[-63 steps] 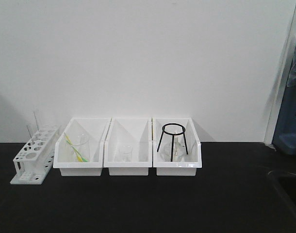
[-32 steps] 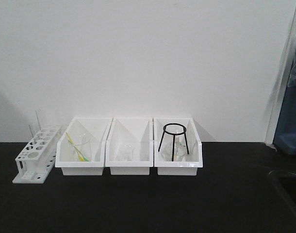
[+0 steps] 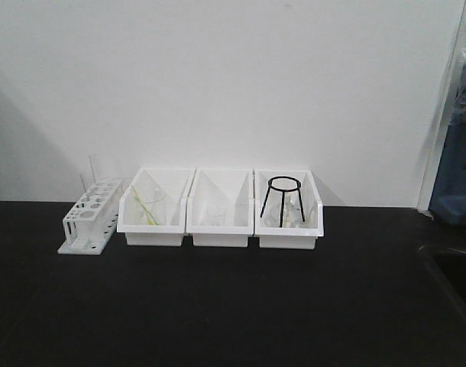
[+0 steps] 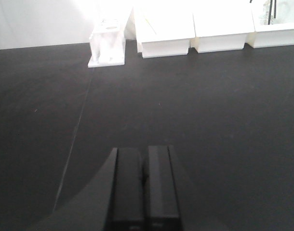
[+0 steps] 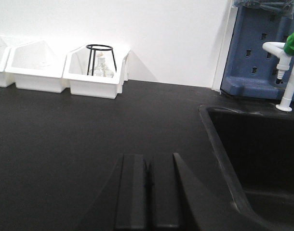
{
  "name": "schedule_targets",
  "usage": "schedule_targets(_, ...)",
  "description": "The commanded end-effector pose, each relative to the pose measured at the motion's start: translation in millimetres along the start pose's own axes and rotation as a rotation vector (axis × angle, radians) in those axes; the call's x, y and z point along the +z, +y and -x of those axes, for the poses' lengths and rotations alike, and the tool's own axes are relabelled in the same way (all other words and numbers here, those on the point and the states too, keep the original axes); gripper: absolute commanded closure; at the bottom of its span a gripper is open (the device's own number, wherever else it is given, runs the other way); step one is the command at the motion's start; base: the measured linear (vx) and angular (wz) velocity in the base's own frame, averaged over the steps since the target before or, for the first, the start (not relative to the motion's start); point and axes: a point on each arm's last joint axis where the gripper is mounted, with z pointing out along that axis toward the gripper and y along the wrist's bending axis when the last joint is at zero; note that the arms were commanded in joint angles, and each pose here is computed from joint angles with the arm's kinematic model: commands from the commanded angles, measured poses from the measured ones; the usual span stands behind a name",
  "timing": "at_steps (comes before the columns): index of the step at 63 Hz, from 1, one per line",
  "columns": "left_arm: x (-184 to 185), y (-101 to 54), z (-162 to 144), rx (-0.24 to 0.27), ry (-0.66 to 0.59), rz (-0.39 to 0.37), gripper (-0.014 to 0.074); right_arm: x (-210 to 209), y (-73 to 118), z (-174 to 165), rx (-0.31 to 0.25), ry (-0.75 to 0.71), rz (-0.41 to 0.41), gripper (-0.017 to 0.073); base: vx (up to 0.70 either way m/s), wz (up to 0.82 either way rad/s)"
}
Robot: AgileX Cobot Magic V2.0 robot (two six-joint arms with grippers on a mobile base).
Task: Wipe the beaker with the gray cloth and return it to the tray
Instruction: 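Drive the base from the bins bench to the bench with cloth and tray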
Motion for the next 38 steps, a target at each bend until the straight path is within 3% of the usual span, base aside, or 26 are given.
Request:
schedule_targets(1, 0.9, 0.3, -1.0, -0.003, -0.081, 0.002, 0.0600, -0.7, -0.6, 6.5, -0.016, -0.088, -0.009, 0.0571, -0.34, 0.08)
schedule_targets(38, 0.9, 0.3, -1.0, -0.003, -0.081, 0.002, 0.0600, -0.7, -0.6, 6.5, -0.016, -0.088, -0.009, 0.0571, -0.45, 0.03)
